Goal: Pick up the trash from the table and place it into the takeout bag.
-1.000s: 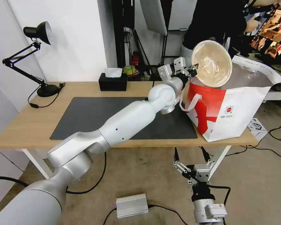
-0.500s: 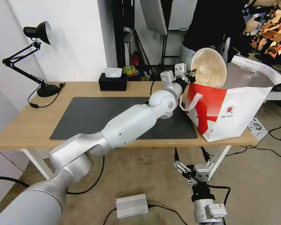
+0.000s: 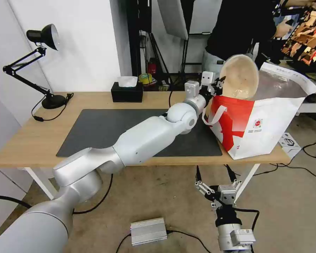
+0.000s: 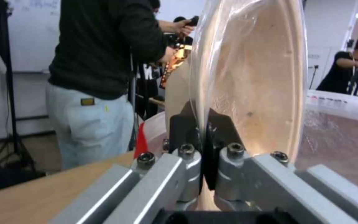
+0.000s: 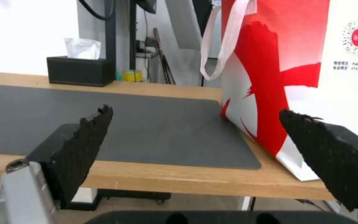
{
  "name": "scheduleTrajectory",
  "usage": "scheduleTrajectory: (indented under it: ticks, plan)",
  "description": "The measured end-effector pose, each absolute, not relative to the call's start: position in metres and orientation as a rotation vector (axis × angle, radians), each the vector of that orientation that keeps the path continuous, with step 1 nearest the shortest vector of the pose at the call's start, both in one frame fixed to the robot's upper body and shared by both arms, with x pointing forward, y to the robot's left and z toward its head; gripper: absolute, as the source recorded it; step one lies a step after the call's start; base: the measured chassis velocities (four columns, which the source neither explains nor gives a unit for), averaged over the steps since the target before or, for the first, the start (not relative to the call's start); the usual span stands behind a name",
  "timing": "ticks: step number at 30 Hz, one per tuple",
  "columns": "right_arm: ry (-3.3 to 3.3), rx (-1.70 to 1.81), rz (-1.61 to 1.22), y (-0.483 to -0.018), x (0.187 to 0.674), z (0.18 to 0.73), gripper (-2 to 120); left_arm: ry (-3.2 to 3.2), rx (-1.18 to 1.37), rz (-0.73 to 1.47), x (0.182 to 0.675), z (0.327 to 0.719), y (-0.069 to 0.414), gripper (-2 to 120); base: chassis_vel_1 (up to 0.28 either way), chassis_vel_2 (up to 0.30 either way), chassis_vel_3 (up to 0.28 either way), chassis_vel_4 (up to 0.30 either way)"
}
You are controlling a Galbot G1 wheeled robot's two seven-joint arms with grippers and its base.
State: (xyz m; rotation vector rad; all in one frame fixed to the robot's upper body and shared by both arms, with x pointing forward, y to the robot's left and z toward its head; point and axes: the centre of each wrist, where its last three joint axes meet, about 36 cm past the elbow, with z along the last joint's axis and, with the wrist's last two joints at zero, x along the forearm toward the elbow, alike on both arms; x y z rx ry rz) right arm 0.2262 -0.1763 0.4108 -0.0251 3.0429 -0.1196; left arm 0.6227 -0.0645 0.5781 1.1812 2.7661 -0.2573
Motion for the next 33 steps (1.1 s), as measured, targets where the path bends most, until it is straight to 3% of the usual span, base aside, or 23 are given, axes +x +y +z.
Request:
scheduleTrajectory:
  ticks: [10,13,18,25,28,33]
  plan:
    - [3.043,-0.025,-0.120,-0.176,0.226,0.411,100,2.692,1.198,-0.178,0.628,0.571,-0.061,33,0.000,0.000,0.000,0.000]
    - [3.043,-0.025,-0.120,-0.176,0.226,0.411,100,2.668,1.213,-0.155,0.629,0.573,-0.060,49,0.000,0.000,0.000,0.000]
    - [3.043,-0.025,-0.120,-0.176,0.226,0.411,100,2.661,1.213,-0.154,0.630,0.575,-0.060,63,0.000,0.000,0.000,0.000]
    - [3.043,-0.025,-0.120,-0.176,0.226,0.411,100,2.658,1.211,-0.164,0.629,0.575,-0.059,91,0.000,0.000,0.000,0.000]
    - [3.043,-0.025,-0.120,-0.176,0.226,0.411,100,2.664,1.203,-0.169,0.628,0.573,-0.058,98,0.000,0.000,0.000,0.000]
    - [3.043,-0.025,-0.120,-0.176,0.226,0.411,100,2.678,1.171,-0.182,0.626,0.571,-0.053,100,0.000,0.000,0.000,0.000]
